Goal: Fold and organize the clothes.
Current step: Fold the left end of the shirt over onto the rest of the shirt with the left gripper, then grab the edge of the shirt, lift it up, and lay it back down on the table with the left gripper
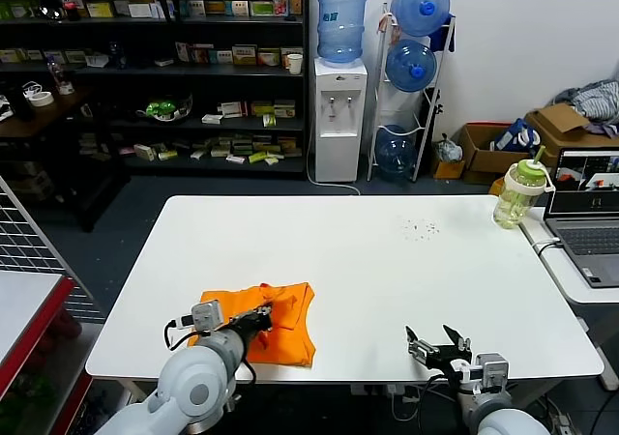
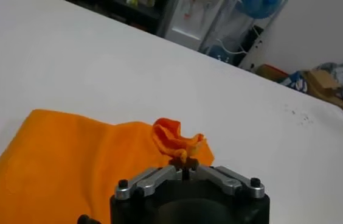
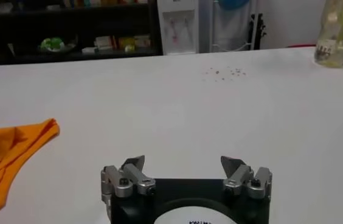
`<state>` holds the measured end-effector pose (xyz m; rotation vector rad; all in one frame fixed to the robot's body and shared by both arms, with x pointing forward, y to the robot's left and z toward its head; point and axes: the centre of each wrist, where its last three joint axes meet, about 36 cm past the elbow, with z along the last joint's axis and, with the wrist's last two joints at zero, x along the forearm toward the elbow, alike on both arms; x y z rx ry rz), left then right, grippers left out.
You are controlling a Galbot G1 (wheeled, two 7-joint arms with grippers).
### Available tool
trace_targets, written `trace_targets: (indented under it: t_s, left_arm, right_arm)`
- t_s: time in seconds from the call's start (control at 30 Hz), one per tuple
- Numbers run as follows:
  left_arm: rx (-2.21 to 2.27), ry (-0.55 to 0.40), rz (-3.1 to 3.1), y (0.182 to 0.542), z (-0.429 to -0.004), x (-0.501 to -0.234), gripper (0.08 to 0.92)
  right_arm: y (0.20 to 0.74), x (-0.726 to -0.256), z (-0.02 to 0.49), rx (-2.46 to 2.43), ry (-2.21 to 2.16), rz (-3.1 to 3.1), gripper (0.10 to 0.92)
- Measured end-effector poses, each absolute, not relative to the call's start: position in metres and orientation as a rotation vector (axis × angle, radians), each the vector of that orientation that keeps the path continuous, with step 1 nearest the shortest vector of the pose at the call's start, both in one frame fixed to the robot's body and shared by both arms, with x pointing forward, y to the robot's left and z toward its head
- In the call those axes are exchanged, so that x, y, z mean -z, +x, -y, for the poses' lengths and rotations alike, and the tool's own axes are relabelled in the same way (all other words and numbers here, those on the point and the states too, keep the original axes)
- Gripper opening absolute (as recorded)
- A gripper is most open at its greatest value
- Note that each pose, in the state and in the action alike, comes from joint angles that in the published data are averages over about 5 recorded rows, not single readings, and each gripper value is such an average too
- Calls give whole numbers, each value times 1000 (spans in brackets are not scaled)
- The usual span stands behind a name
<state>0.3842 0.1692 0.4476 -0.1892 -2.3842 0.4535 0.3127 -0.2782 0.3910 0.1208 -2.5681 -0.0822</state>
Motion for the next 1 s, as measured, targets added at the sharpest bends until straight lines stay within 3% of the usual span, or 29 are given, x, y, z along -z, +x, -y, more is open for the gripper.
trace_targets:
  t_s: [0.3, 0.7, 1.0]
  left_arm:
    - [-471, -217, 2364, 387, -148, -442, 131]
    - [-489, -188, 2380, 388, -167, -445, 489]
    - [-419, -45, 2413, 392, -247, -436, 748]
  right_arm:
    - [315, -393, 280, 82, 125, 2580, 823]
    - [322, -394, 280, 91, 156, 2602, 823]
    - [328, -394, 279, 95, 177, 2610, 823]
